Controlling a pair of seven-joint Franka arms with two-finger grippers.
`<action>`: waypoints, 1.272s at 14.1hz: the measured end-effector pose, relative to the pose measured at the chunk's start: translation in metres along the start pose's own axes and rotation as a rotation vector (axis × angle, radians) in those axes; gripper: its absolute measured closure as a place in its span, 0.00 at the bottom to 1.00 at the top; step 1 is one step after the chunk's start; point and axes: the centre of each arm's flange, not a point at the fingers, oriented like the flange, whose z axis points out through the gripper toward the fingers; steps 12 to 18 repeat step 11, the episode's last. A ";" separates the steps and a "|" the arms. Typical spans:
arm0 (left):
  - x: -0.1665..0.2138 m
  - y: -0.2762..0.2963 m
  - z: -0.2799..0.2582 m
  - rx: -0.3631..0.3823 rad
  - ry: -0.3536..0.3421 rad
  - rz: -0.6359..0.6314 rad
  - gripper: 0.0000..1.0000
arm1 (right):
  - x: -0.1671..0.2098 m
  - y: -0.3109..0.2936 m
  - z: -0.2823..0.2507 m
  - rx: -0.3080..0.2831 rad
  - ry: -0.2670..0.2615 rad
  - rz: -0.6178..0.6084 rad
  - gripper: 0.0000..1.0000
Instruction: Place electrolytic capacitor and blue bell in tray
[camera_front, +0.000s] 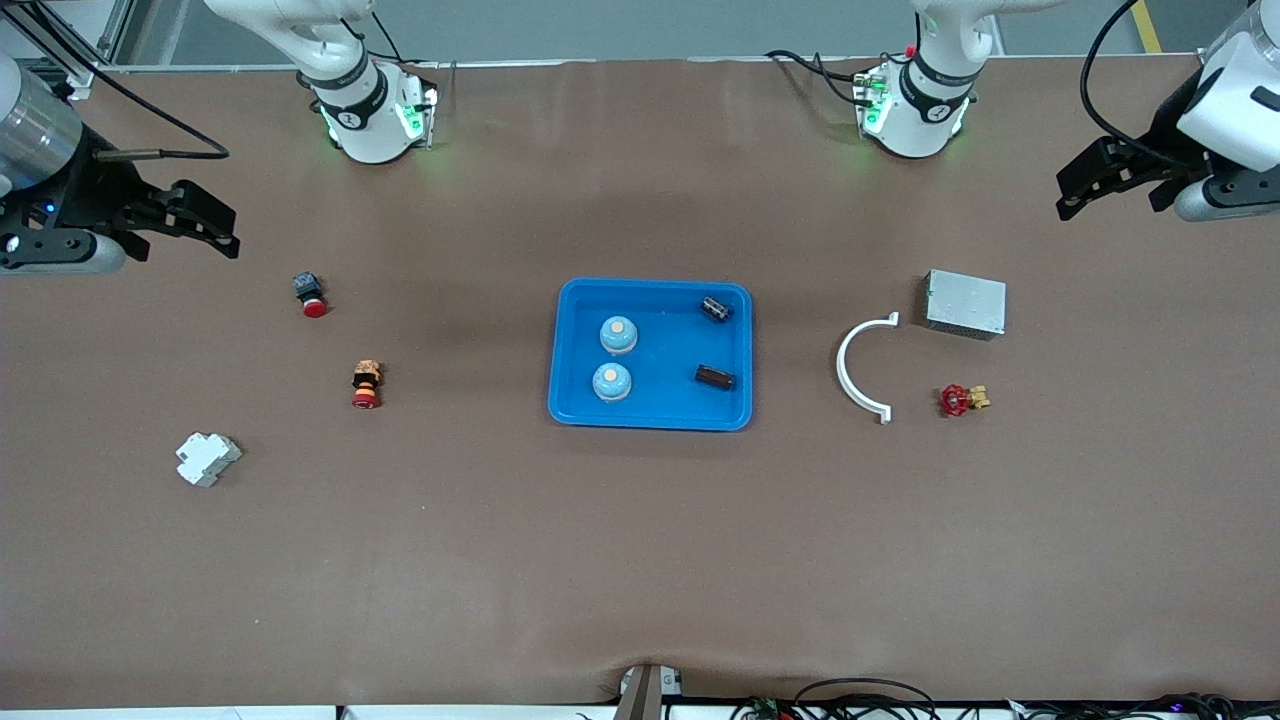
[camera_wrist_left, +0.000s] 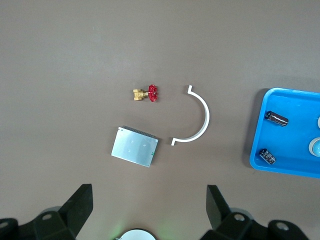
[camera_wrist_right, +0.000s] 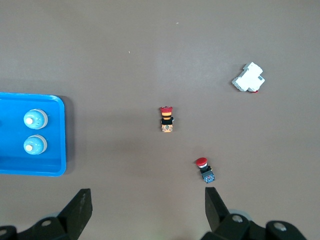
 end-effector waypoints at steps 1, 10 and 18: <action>0.000 0.000 0.000 0.000 0.000 0.001 0.00 | 0.000 0.000 0.000 0.000 0.000 0.000 0.00; 0.000 -0.003 -0.005 -0.002 0.009 -0.005 0.00 | 0.000 0.000 0.001 0.000 -0.001 0.000 0.00; 0.000 -0.003 -0.007 -0.004 0.015 -0.006 0.00 | 0.000 0.000 0.002 0.000 -0.002 0.000 0.00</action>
